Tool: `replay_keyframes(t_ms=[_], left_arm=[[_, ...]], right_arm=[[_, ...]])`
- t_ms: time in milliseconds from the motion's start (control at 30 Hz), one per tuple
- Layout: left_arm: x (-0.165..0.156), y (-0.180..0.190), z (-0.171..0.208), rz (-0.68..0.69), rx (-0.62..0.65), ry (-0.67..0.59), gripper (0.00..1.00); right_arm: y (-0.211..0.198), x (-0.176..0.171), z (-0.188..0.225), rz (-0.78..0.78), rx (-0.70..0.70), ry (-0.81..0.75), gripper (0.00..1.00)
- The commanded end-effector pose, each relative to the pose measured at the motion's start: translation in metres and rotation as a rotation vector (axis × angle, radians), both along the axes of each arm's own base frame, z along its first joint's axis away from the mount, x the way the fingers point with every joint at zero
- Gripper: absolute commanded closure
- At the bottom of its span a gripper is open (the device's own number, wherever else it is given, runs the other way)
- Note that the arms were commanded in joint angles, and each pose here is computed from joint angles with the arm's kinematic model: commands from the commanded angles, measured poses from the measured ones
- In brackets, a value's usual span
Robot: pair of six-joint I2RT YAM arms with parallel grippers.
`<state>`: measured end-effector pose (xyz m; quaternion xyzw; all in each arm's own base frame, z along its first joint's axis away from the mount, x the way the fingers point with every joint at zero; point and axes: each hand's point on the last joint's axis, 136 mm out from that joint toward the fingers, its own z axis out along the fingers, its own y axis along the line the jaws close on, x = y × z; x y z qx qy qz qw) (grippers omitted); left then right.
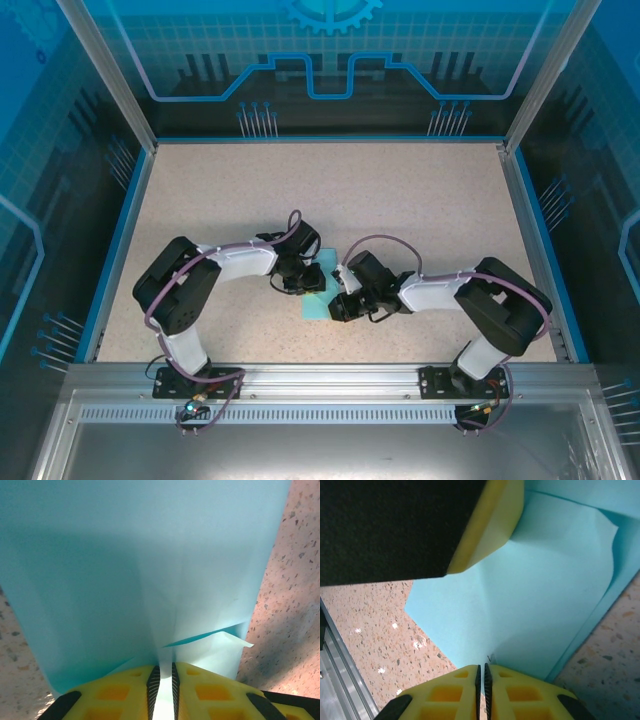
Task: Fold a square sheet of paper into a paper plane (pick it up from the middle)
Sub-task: Fold the triangle a second time at the center of the table.
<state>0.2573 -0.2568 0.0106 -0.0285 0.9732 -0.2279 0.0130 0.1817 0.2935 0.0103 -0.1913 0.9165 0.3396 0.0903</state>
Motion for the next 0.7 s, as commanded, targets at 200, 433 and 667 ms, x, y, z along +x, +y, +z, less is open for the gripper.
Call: replay_keyframes(t_ms=[200, 433, 667], left_arm=[[0.007, 0.032, -0.019, 0.017, 0.124, 0.021, 0.79], [0.019, 0.04, -0.014, 0.007, 0.137, 0.007, 0.78], [0.032, 0.054, -0.004, 0.001, 0.163, -0.001, 0.78]], right_arm=[[-0.051, -0.042, -0.052, -0.046, -0.209, 0.175, 0.86], [-0.057, -0.046, -0.057, -0.042, -0.224, 0.185, 0.87], [-0.056, -0.045, -0.059, -0.04, -0.217, 0.188, 0.87]])
